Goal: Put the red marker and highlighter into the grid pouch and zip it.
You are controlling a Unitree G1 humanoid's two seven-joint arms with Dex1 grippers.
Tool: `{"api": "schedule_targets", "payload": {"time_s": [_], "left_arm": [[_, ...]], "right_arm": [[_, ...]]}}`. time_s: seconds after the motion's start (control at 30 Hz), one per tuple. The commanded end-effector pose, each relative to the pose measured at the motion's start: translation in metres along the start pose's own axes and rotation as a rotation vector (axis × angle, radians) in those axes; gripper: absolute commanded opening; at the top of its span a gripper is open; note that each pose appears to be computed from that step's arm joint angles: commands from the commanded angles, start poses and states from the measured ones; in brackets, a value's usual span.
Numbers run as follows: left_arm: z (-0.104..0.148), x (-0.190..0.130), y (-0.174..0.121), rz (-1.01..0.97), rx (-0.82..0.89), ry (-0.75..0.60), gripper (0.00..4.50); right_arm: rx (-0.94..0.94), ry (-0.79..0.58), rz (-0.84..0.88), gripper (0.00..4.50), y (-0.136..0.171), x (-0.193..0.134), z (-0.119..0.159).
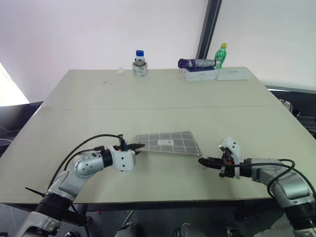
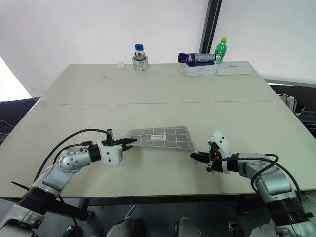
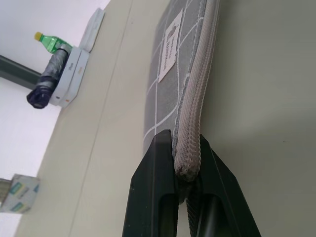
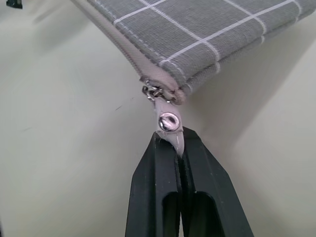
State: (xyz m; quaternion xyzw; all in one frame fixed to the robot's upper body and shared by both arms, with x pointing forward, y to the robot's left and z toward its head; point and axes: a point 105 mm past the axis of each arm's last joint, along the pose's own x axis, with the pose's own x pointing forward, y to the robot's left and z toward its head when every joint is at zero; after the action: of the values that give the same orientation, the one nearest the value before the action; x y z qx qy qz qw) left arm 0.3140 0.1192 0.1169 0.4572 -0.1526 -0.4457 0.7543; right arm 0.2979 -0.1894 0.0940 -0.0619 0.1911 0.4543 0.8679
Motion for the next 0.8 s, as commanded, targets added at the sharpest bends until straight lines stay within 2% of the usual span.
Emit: {"api": "schedule_targets", "payload": {"time_s": [0.03, 0.13, 0.23, 0.27, 0.33, 0.37, 0.6, 0.73, 0.8], "left_arm": [[-0.02, -0.018, 0.014, 0.062, -0.094, 0.058, 1.17], [-0.016, -0.022, 0.029, 0.155, -0.182, 0.015, 2.64], [-0.016, -0.034, 0.037, 0.214, -0.258, 0.005, 4.3], [-0.018, -0.04, 0.036, 0.217, -0.278, 0.01, 4.5], [-0.024, -0.057, 0.034, 0.223, -0.32, 0.036, 4.5], [-0.027, -0.067, 0.034, 0.236, -0.338, 0.051, 4.5], [-0.03, -0.119, 0.025, 0.304, -0.465, 0.115, 4.5], [-0.025, -0.135, 0.025, 0.348, -0.585, 0.108, 4.5], [-0.027, -0.154, 0.028, 0.401, -0.643, 0.138, 4.5]], "right_arm": [[-0.021, -0.026, -0.088, 0.0, -0.022, -0.012, 0.009], [-0.051, -0.085, -0.068, 0.92, -0.021, -0.006, 0.023], [-0.102, -0.121, -0.069, 2.58, -0.022, -0.006, 0.033], [-0.126, -0.121, -0.073, 3.06, -0.023, -0.007, 0.035], [-0.168, -0.08, -0.053, 4.13, -0.021, -0.012, 0.033], [-0.203, -0.047, -0.042, 4.44, -0.02, -0.016, 0.031], [-0.408, 0.105, -0.099, 4.44, -0.041, -0.049, 0.04], [-0.387, -0.018, -0.131, 4.44, -0.048, -0.056, 0.062], [-0.345, -0.082, -0.149, 4.44, -0.05, -0.065, 0.065]]}}
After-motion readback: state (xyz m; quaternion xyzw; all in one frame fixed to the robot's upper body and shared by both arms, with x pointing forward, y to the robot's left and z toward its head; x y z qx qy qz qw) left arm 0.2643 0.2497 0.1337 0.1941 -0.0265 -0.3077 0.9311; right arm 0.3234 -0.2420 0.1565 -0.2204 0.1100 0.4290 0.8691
